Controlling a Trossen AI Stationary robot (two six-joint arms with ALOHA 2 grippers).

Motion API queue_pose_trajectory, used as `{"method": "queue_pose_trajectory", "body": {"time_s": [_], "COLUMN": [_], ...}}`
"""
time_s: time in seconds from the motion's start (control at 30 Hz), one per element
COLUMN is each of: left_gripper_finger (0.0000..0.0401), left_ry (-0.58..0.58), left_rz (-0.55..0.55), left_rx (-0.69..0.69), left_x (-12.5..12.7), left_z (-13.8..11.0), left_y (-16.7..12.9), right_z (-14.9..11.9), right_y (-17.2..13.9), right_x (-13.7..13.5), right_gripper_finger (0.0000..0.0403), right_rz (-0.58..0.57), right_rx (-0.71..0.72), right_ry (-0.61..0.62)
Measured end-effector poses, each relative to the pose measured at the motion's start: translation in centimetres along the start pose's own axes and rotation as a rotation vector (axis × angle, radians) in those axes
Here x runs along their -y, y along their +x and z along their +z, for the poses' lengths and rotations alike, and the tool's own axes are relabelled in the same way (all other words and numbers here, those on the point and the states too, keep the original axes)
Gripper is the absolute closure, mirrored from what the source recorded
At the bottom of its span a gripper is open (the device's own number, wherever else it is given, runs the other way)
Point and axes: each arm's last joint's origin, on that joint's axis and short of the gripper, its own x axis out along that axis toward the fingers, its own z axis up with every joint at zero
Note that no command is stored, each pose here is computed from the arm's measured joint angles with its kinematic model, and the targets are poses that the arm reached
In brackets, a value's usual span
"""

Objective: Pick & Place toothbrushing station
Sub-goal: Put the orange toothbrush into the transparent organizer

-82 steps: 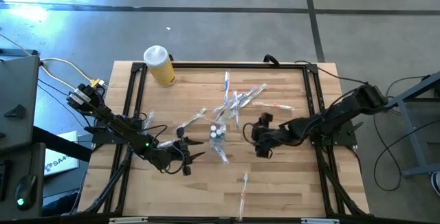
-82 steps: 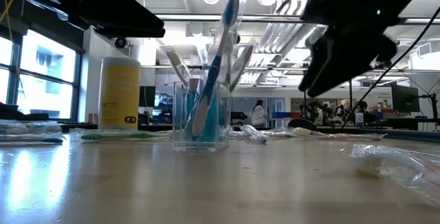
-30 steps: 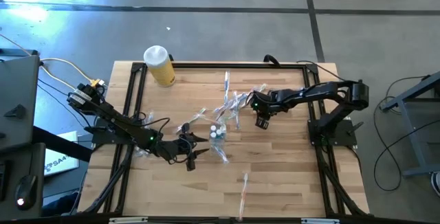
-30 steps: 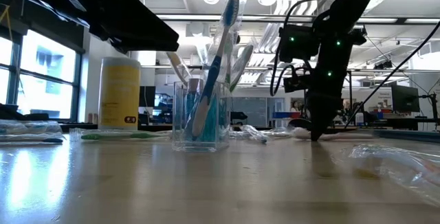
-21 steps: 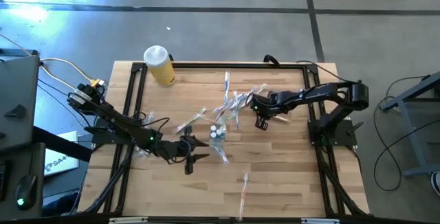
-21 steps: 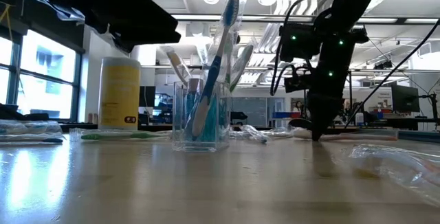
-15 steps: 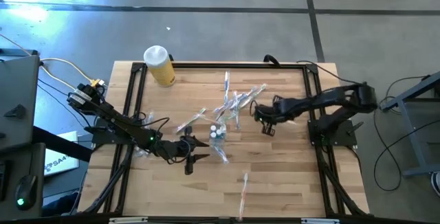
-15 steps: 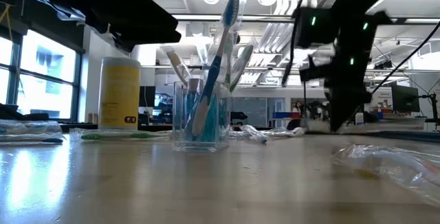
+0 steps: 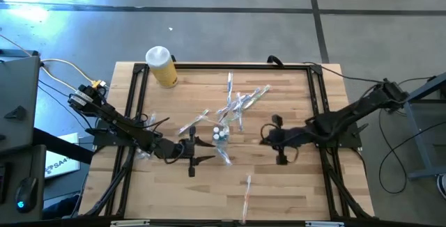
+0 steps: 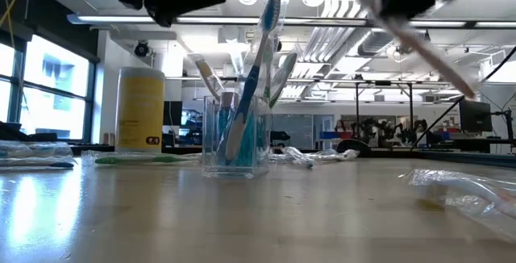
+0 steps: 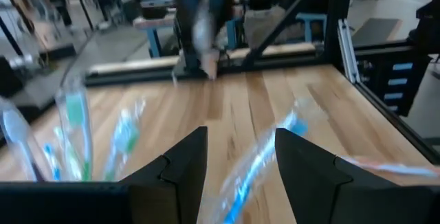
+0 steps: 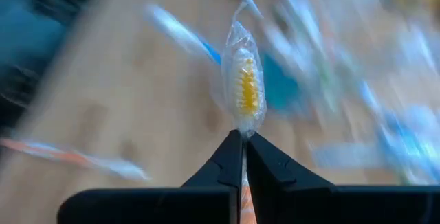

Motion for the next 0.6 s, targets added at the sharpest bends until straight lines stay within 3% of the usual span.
{"method": "queue_pose_trajectory", "body": {"time_s": [0.17,0.27,0.6], "left_gripper_finger": [0.0235,0.0235,0.0235], "left_ry": [0.063,0.131,0.321], "left_rz": [0.003,0.004,0.077], "left_rx": [0.071,0.078,0.13], "left_x": [0.4,1.1,4.0], "left_z": [0.2,0.4,2.9], "left_y": [0.6,1.8,7.1], "right_z": [2.3,3.3,4.1], "right_y": [-1.1,-1.4,-0.1], "right_x": [-2.3,-2.9,-3.3], "right_gripper_finger": [0.0399,0.0399,0.0399], "right_rz": [0.186,0.238,0.334], "right_rx": [0.27,0.391,0.496], "right_ry": [-0.174,-0.239,-0.303]}}
